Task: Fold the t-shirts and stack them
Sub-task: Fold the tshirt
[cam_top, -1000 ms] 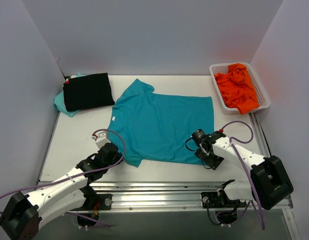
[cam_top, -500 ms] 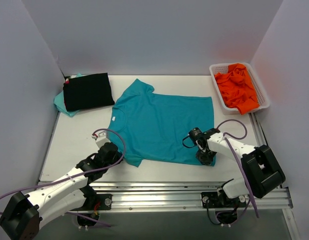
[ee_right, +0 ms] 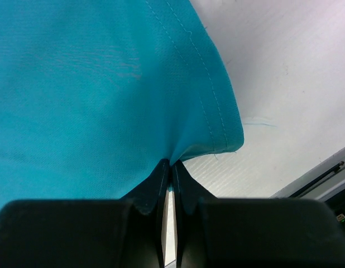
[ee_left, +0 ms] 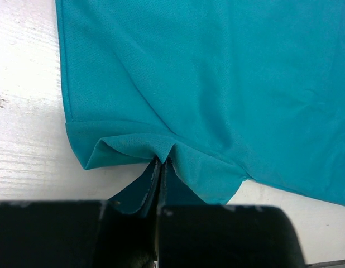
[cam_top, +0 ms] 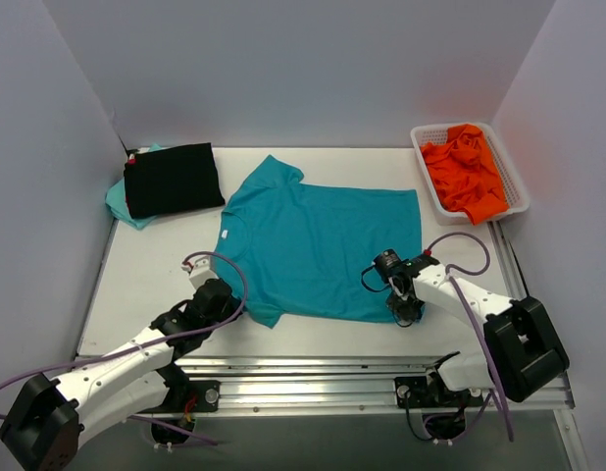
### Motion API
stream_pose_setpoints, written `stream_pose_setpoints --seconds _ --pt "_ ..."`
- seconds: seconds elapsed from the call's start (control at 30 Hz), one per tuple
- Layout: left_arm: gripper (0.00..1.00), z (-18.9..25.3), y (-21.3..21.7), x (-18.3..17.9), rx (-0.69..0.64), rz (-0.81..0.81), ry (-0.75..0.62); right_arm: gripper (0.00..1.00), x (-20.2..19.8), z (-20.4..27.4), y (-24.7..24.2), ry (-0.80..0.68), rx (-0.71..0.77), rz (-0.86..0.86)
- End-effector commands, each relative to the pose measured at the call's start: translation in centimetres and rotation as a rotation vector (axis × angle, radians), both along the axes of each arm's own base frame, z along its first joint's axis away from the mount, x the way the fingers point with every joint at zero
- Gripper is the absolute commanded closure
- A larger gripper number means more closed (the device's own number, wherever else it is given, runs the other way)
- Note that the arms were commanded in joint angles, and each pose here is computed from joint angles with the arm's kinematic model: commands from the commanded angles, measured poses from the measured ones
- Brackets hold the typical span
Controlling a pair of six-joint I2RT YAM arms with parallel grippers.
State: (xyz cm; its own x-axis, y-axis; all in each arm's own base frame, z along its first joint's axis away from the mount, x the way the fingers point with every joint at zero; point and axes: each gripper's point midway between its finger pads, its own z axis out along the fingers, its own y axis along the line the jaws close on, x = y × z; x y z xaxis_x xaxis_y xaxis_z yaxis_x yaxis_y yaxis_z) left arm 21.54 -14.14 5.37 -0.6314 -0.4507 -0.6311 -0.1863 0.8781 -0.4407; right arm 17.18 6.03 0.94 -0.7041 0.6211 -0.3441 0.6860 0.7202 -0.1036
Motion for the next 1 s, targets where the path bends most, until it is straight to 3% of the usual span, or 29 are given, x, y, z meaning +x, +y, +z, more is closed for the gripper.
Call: stream_pose_setpoints --seconds 0.0,0.37,0.97 --pt "0.98 1.5 -1.1 0.7 -0.033 -0.036 -0.033 1.0 0.8 2.1 -1.0 -0.102 -0.058 0.015" --pt "0.98 4.9 -0.5 -0.4 -0.061 -0.043 -0.062 1.0 2.4 3.1 -1.3 -0.293 -0.031 0.009" --pt "0.98 4.9 -1.5 0.5 -0.029 -0.076 -0.051 1.0 2.4 3.9 -1.2 -0.369 -0.003 -0.012"
